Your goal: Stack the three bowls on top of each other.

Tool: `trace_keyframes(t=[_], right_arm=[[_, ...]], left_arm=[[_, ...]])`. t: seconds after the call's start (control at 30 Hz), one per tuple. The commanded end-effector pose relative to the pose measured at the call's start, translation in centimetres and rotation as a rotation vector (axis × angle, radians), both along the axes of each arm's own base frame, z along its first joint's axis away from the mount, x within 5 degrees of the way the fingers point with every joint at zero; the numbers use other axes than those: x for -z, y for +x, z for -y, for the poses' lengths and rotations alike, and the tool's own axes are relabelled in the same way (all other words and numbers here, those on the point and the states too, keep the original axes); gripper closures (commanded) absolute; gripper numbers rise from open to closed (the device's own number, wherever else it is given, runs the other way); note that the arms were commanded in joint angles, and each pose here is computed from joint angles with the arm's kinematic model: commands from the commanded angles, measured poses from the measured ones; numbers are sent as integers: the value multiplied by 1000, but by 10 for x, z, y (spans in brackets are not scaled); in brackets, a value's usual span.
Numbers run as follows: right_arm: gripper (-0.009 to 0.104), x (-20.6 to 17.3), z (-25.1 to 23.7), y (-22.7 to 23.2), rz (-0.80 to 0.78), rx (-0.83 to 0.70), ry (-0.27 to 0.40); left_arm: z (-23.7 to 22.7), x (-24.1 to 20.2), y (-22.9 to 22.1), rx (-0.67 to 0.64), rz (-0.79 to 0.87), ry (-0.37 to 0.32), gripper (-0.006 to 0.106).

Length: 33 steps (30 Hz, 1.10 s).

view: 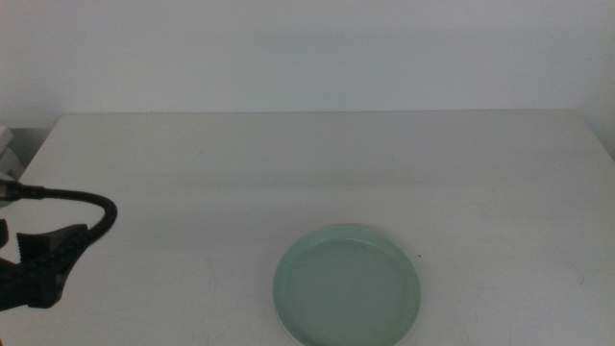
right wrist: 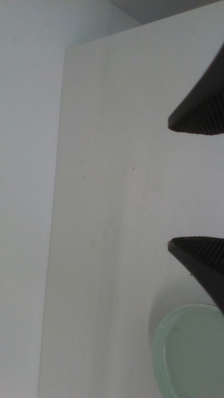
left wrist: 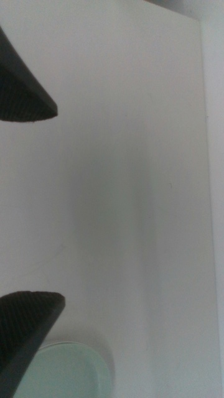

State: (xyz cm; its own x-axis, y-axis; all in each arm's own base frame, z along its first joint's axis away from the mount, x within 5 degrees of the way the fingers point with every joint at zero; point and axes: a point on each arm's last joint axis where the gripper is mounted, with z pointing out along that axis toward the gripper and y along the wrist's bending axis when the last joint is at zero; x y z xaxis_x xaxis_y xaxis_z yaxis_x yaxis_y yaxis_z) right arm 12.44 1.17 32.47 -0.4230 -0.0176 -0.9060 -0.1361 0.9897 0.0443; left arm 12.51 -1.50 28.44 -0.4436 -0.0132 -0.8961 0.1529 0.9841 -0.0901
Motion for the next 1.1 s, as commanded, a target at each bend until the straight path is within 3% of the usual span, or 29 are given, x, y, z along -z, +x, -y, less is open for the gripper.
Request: trace_keyframes(t=[0.0,0.47,0.63,0.73,0.83,1.07], right_arm=[[53,-14,3,2,89,24,-9],[53,-14,3,1,97,25,-7],[53,-9,6,-18,197,50,-82],[53,4,10,-30,314,88,-122],[53,26,11,-40,384,115,-121],[53,77,11,-58,381,118,-122]], left_arm=[[-2,-12,3,-35,76,-27,7],[-1,-25,-34,-35,257,-25,7],[-1,-4,-53,-44,307,-25,7],[-1,13,-61,-46,318,-24,7],[-1,29,-68,-47,334,-24,7],[-5,60,-74,-95,416,-25,7]])
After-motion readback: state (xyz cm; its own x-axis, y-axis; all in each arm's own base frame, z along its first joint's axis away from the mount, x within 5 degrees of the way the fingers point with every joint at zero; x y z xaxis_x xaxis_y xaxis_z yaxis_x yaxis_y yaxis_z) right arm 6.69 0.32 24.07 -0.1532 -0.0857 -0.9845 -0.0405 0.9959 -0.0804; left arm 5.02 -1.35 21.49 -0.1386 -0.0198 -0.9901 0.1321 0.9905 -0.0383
